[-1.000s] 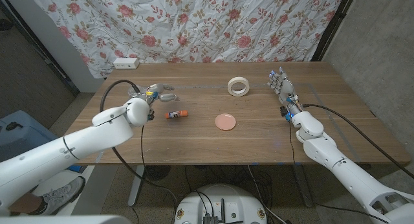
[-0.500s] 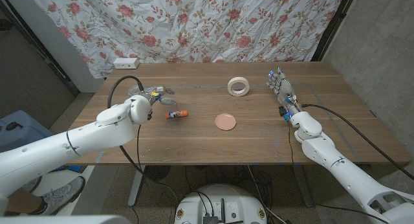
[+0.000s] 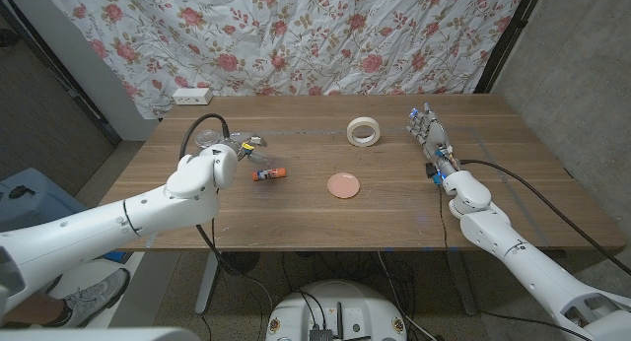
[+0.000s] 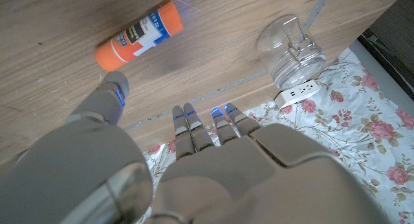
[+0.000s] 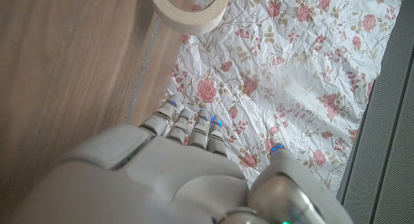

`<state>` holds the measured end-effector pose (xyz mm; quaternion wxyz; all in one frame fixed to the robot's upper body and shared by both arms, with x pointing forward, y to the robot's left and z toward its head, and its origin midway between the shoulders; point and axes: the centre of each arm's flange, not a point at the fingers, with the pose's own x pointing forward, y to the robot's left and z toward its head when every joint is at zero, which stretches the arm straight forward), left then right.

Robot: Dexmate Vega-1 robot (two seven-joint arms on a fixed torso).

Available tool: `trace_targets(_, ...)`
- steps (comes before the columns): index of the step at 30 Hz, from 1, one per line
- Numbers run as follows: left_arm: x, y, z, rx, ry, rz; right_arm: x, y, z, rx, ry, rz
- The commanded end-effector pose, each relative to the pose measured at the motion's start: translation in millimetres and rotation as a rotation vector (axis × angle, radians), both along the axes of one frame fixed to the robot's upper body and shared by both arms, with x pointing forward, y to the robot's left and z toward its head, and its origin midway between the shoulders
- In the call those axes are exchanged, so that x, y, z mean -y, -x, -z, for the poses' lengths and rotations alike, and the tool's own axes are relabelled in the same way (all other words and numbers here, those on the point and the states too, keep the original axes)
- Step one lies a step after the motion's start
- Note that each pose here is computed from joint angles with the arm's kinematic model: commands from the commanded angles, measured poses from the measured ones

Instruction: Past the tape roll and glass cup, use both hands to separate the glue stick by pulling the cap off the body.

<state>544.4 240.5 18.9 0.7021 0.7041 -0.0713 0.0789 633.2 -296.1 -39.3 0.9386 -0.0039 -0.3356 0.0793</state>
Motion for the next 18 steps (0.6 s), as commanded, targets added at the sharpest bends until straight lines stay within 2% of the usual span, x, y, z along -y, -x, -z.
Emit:
trace_targets(1,15.3,-9.6,4.5,-0.036,-0.121,-0.052,2.8,0.8,-0.4,0.005,-0.011,0.007)
trace_targets(11,20.1,-12.6,8.9,-0.065,-0.198,-0.072,1.5,-1.5,0.9,0.003,-0.021,0.015)
trace_targets(18,25.9,-15.8,13.9,-0.058,-0.268,-0.07,1.3,-1.6,2.1,0.001,-0.029,0.025)
